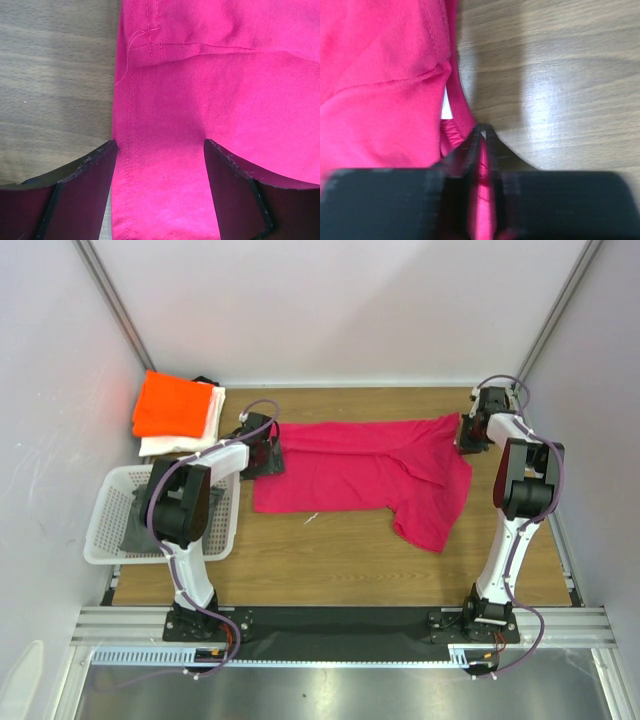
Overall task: Fold and stack the t-shirts
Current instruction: Fold the tshirt
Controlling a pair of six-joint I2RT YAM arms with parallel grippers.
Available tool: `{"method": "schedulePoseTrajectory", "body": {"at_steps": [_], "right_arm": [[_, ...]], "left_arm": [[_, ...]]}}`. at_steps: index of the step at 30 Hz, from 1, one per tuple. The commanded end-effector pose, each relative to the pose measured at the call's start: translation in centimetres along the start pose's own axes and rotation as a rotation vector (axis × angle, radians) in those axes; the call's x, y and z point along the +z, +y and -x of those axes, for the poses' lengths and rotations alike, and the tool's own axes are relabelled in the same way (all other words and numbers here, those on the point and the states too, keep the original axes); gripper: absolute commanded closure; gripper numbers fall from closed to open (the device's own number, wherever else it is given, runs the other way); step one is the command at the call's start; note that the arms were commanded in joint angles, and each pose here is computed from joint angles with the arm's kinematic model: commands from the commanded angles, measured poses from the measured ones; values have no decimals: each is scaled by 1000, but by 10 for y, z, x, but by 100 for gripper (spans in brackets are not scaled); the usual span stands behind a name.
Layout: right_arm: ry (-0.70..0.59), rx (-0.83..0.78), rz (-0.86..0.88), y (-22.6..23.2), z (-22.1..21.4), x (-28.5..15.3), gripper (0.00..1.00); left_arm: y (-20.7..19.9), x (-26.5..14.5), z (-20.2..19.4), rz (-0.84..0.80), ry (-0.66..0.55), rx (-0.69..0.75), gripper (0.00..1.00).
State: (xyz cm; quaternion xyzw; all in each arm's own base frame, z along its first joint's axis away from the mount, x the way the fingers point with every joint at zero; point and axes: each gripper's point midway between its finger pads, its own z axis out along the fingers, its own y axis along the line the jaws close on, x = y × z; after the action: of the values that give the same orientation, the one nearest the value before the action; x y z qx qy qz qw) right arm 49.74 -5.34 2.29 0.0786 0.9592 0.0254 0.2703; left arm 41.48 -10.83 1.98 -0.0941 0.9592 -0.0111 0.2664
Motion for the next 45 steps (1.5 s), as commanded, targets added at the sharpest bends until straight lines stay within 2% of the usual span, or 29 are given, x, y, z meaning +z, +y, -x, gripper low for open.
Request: {"method": "schedulePoseTrajectory", "body": {"at_steps": [1,6,7,10,13,16,23,26,35,45], "right_arm": [[32,-33,-61,-8,-5,4,98],[3,-29,-56,-7,4,-7,99],[-3,-21,-46,-5,6,-10,91],[-54,-15,20,7,22,-27,78],[-88,-20,75,17,32,-39,68],[-94,-40,103,24,32,-39,63],[-32,-66,91,25,16,-22,61],[-15,-101,24,19,11,-18,61],[0,-123,-54,6,7,-15,61],[-4,-104,-62,-1,9,-16,61]], "left_arm": [[5,8,-12,30,35,12,24],[5,8,-12,27,33,10,23],[5,7,-13,26,34,11,23],[5,7,-13,26,34,11,23],[4,7,-12,21,31,10,23],[2,7,-11,14,30,13,23],[2,7,-10,12,27,12,23],[1,5,-8,10,21,11,23],[2,7,-12,10,33,14,22],[2,8,-12,14,38,15,22]]}}
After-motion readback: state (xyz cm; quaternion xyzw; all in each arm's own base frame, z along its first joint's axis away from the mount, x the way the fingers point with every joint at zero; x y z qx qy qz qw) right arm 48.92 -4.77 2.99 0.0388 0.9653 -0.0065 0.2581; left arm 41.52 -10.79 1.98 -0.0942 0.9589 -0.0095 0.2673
